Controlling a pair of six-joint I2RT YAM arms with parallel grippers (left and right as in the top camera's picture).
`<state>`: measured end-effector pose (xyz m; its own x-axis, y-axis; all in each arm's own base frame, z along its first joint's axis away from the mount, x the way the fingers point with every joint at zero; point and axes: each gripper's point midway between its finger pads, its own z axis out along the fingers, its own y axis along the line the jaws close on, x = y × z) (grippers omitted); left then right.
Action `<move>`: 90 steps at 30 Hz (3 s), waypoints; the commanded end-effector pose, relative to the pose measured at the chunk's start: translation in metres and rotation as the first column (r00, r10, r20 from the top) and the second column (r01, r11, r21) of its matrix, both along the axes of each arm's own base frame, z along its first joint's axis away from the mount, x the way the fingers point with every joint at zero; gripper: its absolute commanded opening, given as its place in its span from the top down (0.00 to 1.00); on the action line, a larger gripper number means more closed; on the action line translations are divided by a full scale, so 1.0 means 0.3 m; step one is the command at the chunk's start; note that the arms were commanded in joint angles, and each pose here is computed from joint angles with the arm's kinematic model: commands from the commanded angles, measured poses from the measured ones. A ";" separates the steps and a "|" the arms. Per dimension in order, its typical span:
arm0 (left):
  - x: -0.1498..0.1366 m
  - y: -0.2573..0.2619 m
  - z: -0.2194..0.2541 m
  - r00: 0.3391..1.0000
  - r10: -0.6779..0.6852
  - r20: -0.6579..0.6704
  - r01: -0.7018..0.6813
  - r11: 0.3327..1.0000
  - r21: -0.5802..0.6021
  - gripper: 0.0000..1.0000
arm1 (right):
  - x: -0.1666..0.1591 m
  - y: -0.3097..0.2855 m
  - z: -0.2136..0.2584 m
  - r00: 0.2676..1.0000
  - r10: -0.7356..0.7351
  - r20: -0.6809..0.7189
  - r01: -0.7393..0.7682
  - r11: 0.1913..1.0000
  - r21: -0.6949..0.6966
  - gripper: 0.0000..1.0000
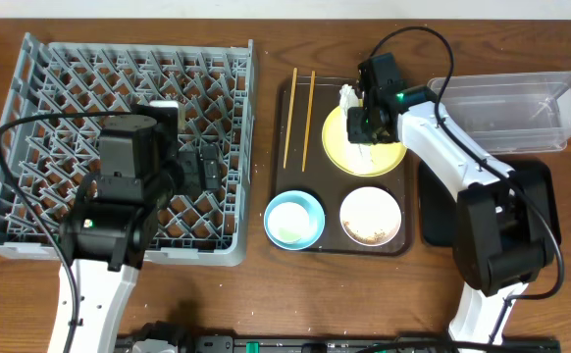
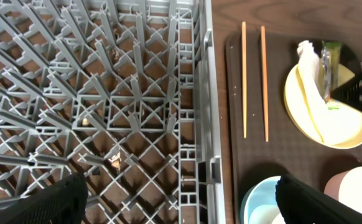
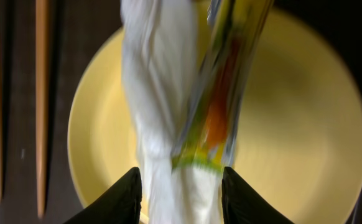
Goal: Sort waste into correct bins and load items into the dishwasher
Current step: 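Reach the right gripper to the yellow plate and grasp wrapper and napkin, then carry the wrapper and napkin right and release into the clear bin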
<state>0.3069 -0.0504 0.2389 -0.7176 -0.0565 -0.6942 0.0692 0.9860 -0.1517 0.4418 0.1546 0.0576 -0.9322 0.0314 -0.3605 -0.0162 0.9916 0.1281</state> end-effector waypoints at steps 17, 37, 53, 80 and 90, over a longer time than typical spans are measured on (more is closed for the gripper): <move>0.028 0.002 -0.030 0.999 0.008 -0.037 -0.008 1.000 -0.001 0.02 | 0.083 -0.087 -0.089 0.986 -0.162 0.044 0.165 0.983 -0.081 0.99; 0.028 0.002 -0.030 0.999 0.008 -0.038 -0.008 1.000 -0.001 0.02 | 0.041 -0.572 0.360 0.683 -0.730 0.030 0.698 0.663 0.271 0.99; 0.028 0.002 -0.030 0.999 0.008 -0.037 -0.008 1.000 -0.001 0.02 | 0.117 -0.484 0.426 0.850 -0.527 -0.019 0.452 0.709 0.541 0.48; 0.028 0.002 -0.030 0.999 0.008 -0.038 -0.008 1.000 -0.001 0.02 | -0.061 -0.023 -0.189 0.991 -0.086 -0.099 0.072 0.987 -0.142 0.48; 0.028 0.002 -0.030 0.999 0.008 -0.037 -0.008 1.000 -0.001 0.02 | -0.031 -0.030 0.059 0.995 -0.098 0.004 0.098 0.995 -0.006 0.99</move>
